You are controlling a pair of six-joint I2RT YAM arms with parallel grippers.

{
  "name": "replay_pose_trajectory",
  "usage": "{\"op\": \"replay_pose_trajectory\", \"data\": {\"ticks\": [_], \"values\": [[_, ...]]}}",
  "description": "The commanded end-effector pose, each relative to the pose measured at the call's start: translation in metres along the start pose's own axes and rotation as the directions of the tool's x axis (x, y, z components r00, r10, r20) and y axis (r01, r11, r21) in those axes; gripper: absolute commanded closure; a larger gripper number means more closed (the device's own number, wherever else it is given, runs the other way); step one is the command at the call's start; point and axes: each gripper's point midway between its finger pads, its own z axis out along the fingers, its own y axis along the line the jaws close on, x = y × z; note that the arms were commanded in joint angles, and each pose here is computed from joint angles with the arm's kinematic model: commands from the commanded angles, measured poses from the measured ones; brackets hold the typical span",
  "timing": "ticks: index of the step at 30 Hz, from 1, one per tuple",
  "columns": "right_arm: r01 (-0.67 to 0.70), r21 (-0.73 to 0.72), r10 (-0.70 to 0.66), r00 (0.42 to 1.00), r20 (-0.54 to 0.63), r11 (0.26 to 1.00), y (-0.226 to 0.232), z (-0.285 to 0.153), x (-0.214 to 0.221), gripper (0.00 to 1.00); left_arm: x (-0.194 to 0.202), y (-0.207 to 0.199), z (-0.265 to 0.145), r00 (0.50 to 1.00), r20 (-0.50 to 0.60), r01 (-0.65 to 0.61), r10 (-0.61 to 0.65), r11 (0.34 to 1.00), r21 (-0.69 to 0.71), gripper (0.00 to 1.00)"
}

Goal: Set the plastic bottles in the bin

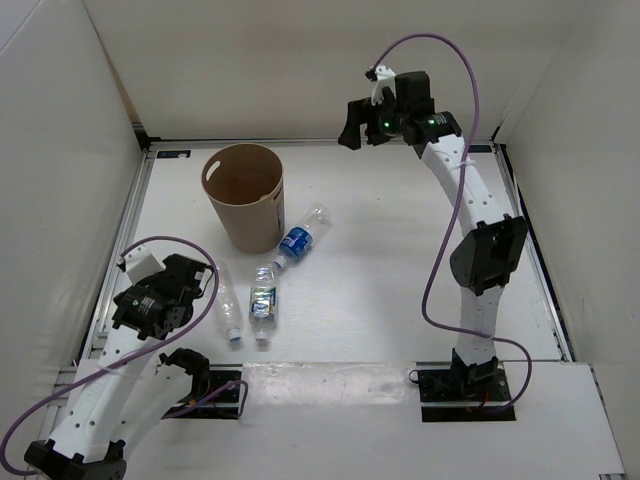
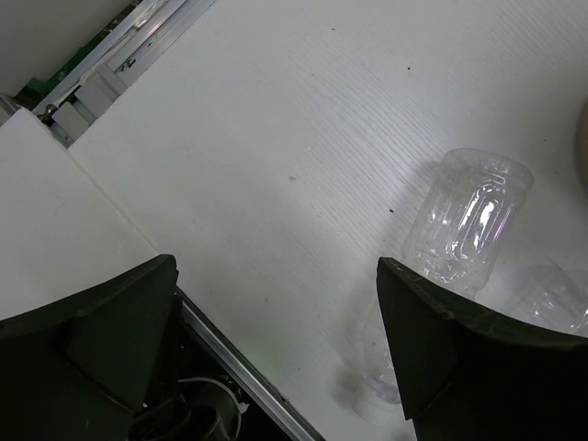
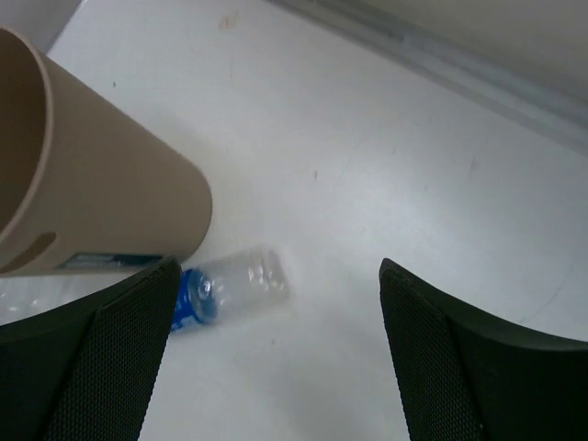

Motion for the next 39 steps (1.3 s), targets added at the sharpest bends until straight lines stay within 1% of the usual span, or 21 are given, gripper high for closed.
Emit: {"op": "replay_pose_trajectory", "data": {"ticks": [1, 6, 12, 15, 17, 18, 19, 21, 24, 25, 26, 27, 29, 30, 31, 33, 34, 36, 37, 38, 39], "values": [[-0.213, -0.065, 0.204, 0.972, -0.116, 0.975, 0.003, 0.005, 0.040, 0.10, -0.004, 0.004, -0.001, 1.000, 0.016, 0.000, 0.000, 1.000, -0.020, 0.00], [-0.257, -0.083, 0.235, 0.949, -0.211, 0.963, 0.005, 0.017, 0.078, 0.10, -0.004, 0.005, -0.001, 1.000, 0.016, -0.001, 0.002, 1.000, -0.023, 0.00], [-0.242, -0.101, 0.216, 0.952, -0.216, 0.965, 0.011, 0.024, 0.078, 0.10, -0.004, 0.004, 0.000, 1.000, 0.014, -0.002, 0.002, 1.000, -0.026, 0.00], [-0.198, -0.119, 0.168, 0.959, -0.228, 0.973, 0.015, 0.031, 0.084, 0.10, -0.004, 0.004, -0.001, 1.000, 0.015, 0.004, -0.004, 1.000, -0.024, 0.00], [-0.163, -0.198, 0.109, 0.960, -0.258, 0.967, 0.028, 0.035, 0.097, 0.10, -0.004, 0.004, -0.001, 1.000, 0.015, 0.000, 0.000, 1.000, -0.022, 0.00], [-0.120, -0.250, 0.040, 0.952, -0.304, 0.961, 0.037, 0.036, 0.113, 0.10, -0.003, 0.004, 0.000, 1.000, 0.012, -0.003, 0.004, 1.000, -0.027, 0.00], [-0.043, -0.321, -0.057, 0.954, -0.295, 0.946, 0.043, 0.035, 0.117, 0.10, -0.004, 0.004, 0.000, 1.000, 0.014, -0.002, 0.003, 1.000, -0.027, 0.00], [0.074, -0.352, -0.200, 0.920, -0.338, 0.933, 0.042, 0.040, 0.141, 0.10, -0.004, 0.004, -0.001, 1.000, 0.015, 0.000, 0.000, 1.000, -0.026, 0.00], [0.172, -0.359, -0.302, 0.889, -0.345, 0.917, 0.036, 0.048, 0.153, 0.10, -0.003, 0.005, 0.000, 1.000, 0.011, -0.004, 0.004, 1.000, -0.030, 0.00], [0.188, -0.368, -0.318, 0.887, -0.334, 0.911, 0.038, 0.048, 0.150, 0.10, -0.003, 0.004, 0.000, 1.000, 0.010, -0.001, 0.002, 1.000, -0.028, 0.00], [0.182, -0.375, -0.320, 0.882, -0.346, 0.909, 0.035, 0.052, 0.157, 0.10, -0.002, 0.004, 0.000, 1.000, 0.009, -0.002, 0.002, 1.000, -0.030, 0.00], [0.175, -0.398, -0.336, 0.860, -0.383, 0.901, 0.037, 0.048, 0.168, 0.10, -0.003, 0.005, 0.000, 1.000, 0.011, -0.002, 0.002, 1.000, -0.031, 0.00], [0.178, -0.423, -0.359, 0.842, -0.402, 0.889, 0.044, 0.049, 0.167, 0.10, -0.003, 0.004, 0.000, 1.000, 0.011, -0.003, 0.003, 1.000, -0.030, 0.00], [0.113, -0.426, -0.332, 0.810, -0.484, 0.898, 0.043, 0.052, 0.192, 0.10, -0.003, 0.004, 0.000, 1.000, 0.009, -0.004, 0.004, 0.999, -0.032, 0.00], [0.114, -0.421, -0.327, 0.814, -0.479, 0.900, 0.047, 0.052, 0.185, 0.10, -0.002, 0.004, 0.000, 1.000, 0.006, -0.006, 0.007, 0.999, -0.033, 0.00], [-0.030, -0.386, -0.196, 0.823, -0.534, 0.922, 0.057, 0.048, 0.187, 0.10, -0.003, 0.004, 0.000, 1.000, 0.010, -0.003, 0.003, 0.999, -0.035, 0.00], [-0.133, -0.358, -0.094, 0.828, -0.552, 0.924, 0.056, 0.045, 0.184, 0.10, -0.003, 0.004, 0.000, 1.000, 0.007, -0.005, 0.006, 0.999, -0.034, 0.00], [-0.234, -0.314, 0.015, 0.822, -0.570, 0.920, 0.051, 0.046, 0.185, 0.10, -0.002, 0.005, 0.000, 1.000, 0.006, -0.009, 0.009, 0.999, -0.039, 0.00], [-0.314, -0.310, 0.081, 0.808, -0.584, 0.897, 0.060, 0.043, 0.182, 0.10, -0.002, 0.004, 0.000, 1.000, 0.006, -0.010, 0.010, 0.999, -0.039, 0.00], [-0.311, -0.295, 0.087, 0.807, -0.584, 0.903, 0.057, 0.044, 0.182, 0.10, -0.002, 0.004, 0.000, 1.000, 0.004, -0.005, 0.005, 0.999, -0.037, 0.00], [-0.302, -0.241, 0.106, 0.797, -0.594, 0.923, 0.052, 0.046, 0.184, 0.10, -0.002, 0.005, 0.000, 1.000, 0.005, -0.005, 0.005, 0.999, -0.040, 0.00]]}}
